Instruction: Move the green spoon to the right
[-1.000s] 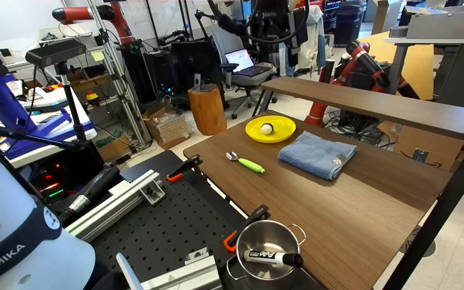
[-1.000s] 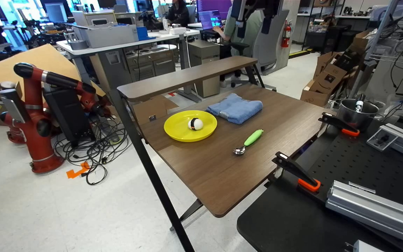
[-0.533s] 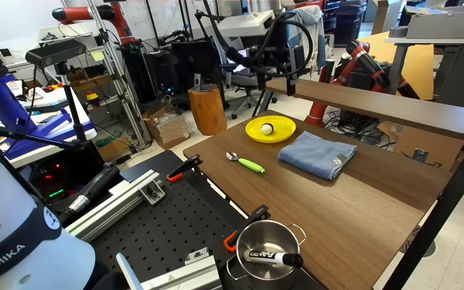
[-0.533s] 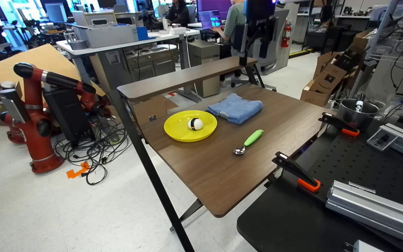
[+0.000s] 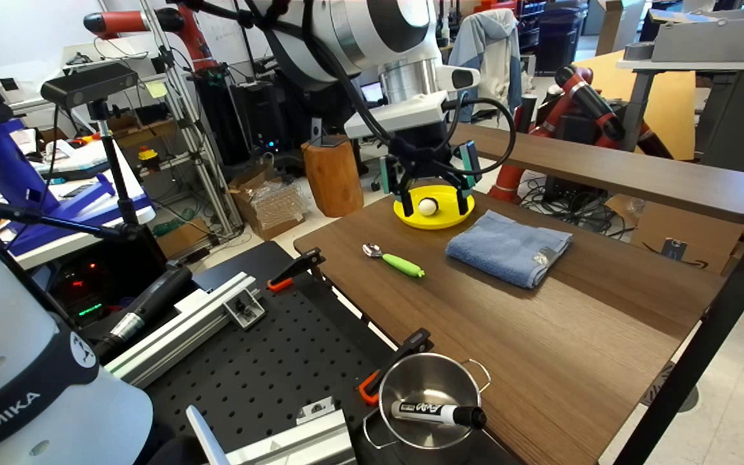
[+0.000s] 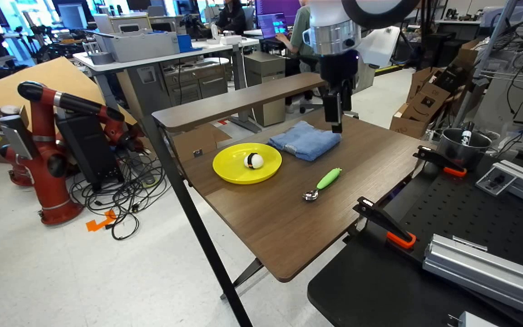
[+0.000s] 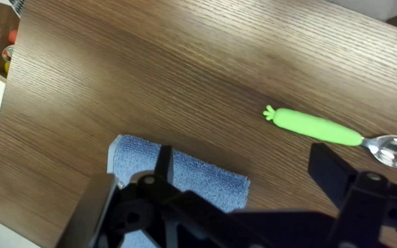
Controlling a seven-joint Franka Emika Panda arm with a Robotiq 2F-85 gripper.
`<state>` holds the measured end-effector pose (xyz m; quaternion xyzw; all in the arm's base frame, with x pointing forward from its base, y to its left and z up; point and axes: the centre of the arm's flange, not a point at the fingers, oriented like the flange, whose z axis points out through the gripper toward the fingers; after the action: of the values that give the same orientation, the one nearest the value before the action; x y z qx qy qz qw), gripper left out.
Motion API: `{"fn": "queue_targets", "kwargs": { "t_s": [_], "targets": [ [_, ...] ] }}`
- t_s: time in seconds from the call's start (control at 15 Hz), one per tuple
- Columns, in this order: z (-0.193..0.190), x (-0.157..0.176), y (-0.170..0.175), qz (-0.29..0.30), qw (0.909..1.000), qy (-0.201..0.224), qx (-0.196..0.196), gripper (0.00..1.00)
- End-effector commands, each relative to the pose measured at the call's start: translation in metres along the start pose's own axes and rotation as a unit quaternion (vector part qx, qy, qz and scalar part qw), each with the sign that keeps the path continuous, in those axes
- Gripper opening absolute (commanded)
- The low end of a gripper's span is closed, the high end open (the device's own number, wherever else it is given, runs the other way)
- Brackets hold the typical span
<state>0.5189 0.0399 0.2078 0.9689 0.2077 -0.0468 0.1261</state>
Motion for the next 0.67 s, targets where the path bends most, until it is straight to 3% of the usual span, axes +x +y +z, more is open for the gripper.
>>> {"fn": "queue_targets", "kwargs": {
  "t_s": [0.0,0.33,0.6],
  "targets": [
    [0.019,0.008,0.0,-0.088,0.995,-0.002,-0.047,1.0],
    [0.053,0.015,-0.012,-0.21,0.9745,0.005,-0.08,1.0],
    [0.077,0.025,-0.025,-0.305,0.9482,0.028,-0.083,1.0]
  ]
}}
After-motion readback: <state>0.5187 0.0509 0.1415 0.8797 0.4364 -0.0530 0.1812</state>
